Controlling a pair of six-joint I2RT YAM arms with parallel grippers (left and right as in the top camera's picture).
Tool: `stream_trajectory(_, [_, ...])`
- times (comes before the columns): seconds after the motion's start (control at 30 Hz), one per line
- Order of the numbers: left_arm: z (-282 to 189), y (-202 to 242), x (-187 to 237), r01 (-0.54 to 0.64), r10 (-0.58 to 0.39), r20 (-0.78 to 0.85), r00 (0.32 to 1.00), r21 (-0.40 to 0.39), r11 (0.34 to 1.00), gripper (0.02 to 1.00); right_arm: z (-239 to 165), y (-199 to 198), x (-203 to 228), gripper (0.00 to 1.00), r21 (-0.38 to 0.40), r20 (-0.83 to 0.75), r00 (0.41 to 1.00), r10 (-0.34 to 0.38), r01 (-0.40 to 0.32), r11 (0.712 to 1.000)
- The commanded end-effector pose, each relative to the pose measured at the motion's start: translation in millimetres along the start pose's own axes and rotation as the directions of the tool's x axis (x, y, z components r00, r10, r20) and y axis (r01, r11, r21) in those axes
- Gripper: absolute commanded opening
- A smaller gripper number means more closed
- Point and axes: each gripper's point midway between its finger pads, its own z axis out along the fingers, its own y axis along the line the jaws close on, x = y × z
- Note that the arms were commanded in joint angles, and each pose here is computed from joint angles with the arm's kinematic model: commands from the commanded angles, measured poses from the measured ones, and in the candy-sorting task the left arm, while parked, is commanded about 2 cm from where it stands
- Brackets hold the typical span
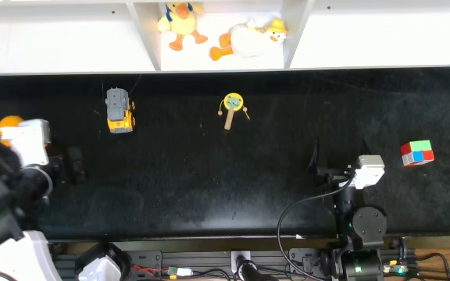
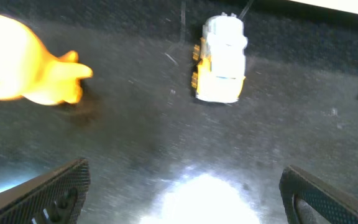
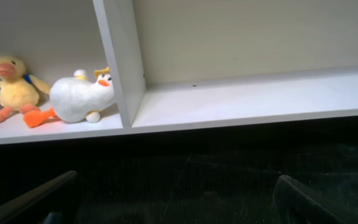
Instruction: Store Toys
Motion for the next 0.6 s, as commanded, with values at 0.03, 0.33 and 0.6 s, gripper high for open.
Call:
stream_trajectory(0.03, [-12, 19, -18, -0.172, 0.172, 0.068, 0.983, -0.008, 0.985, 0.996, 0, -1, 4, 0.996, 0.006, -0.001, 1.000, 0.004, -0.004, 1.000])
stream_trajectory(0.33, [-10, 92, -22, -0.154, 0.168, 0.087, 0.982, -0.148, 0.977, 0.998, 0, -1, 4, 0.996, 0.006, -0.001, 1.000, 0.004, -0.004, 1.000])
stream_trajectory(0.6, [18, 130, -21, -0.117, 0.128, 0.068, 0.989, -0.150, 0.982, 0.998, 0, -1, 4, 0.996, 0.006, -0.001, 1.000, 0.004, -0.004, 1.000])
